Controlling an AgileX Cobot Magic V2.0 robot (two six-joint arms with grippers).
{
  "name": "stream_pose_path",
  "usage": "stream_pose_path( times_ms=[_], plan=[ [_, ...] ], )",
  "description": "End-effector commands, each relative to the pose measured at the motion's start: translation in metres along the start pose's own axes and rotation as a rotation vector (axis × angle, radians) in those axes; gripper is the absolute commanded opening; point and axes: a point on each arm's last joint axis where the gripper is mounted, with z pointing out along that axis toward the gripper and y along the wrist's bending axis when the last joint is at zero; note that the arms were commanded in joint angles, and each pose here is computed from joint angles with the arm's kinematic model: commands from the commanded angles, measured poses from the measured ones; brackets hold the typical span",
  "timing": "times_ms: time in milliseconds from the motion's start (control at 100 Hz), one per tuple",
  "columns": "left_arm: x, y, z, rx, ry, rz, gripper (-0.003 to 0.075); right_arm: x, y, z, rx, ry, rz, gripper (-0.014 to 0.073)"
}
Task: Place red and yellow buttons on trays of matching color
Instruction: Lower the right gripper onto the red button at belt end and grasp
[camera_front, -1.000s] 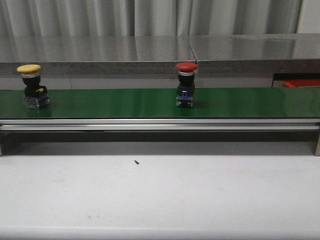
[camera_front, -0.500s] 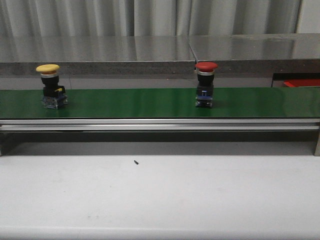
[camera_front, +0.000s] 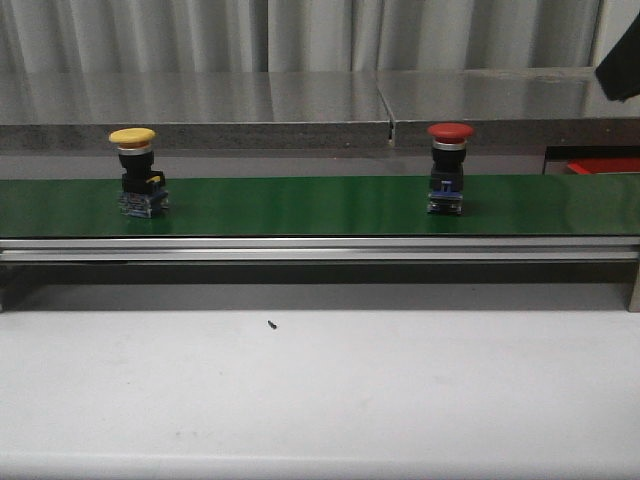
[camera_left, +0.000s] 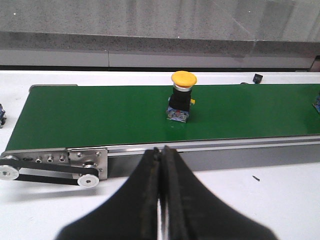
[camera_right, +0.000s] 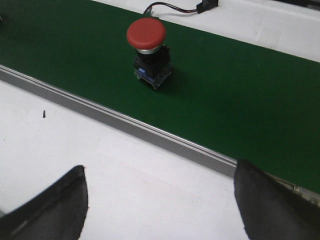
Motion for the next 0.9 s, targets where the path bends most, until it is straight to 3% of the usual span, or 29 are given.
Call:
stream_pose_path(
  times_ms=[0,430,890],
  plan=[
    [-0.015,0.000,-0.002,-0.013,-0.088,-0.009,-0.0019,-0.022,-0.007,0.009,0.014,-0.048,0.000,0.0593],
    [-0.015,0.000,-0.002,-0.013,-0.088,-0.009,-0.0019,-0.055,-0.031,0.066,-0.001,0.018,0.013,0.0593],
    [-0.015,0.000,-0.002,-0.013,-0.088,-0.009,-0.0019,-0.068,-0.048,0.109,-0.001,0.053,0.021,0.0593]
  ],
)
